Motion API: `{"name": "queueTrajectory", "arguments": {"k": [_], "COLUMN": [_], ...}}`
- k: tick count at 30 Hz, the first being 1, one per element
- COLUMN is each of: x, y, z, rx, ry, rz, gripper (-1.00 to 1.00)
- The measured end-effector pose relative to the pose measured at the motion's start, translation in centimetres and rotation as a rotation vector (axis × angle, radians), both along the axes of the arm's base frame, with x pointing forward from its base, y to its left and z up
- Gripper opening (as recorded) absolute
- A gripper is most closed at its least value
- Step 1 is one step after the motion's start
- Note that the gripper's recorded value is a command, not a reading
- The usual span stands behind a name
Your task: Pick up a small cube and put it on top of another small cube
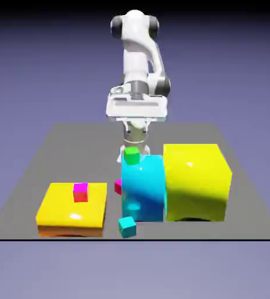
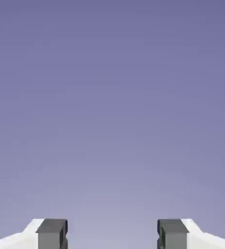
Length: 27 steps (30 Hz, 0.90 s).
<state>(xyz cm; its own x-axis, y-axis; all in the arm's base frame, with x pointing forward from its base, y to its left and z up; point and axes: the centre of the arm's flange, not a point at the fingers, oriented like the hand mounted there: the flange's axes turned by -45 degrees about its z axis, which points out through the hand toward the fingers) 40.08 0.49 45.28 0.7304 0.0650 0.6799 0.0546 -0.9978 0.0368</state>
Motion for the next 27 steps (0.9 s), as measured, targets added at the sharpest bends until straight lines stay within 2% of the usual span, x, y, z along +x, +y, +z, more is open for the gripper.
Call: {"name": "queueTrajectory", "arguments": {"k": [14, 27], "x": [11.5, 17.4], "y": [-0.1, -0.6], "z": [-10.0, -23.7], "rx": [-0.098, -0.203], "ry": [0.556, 1.075], "rz": [0.122, 0.232], "gripper": [0.00, 0.00]}}
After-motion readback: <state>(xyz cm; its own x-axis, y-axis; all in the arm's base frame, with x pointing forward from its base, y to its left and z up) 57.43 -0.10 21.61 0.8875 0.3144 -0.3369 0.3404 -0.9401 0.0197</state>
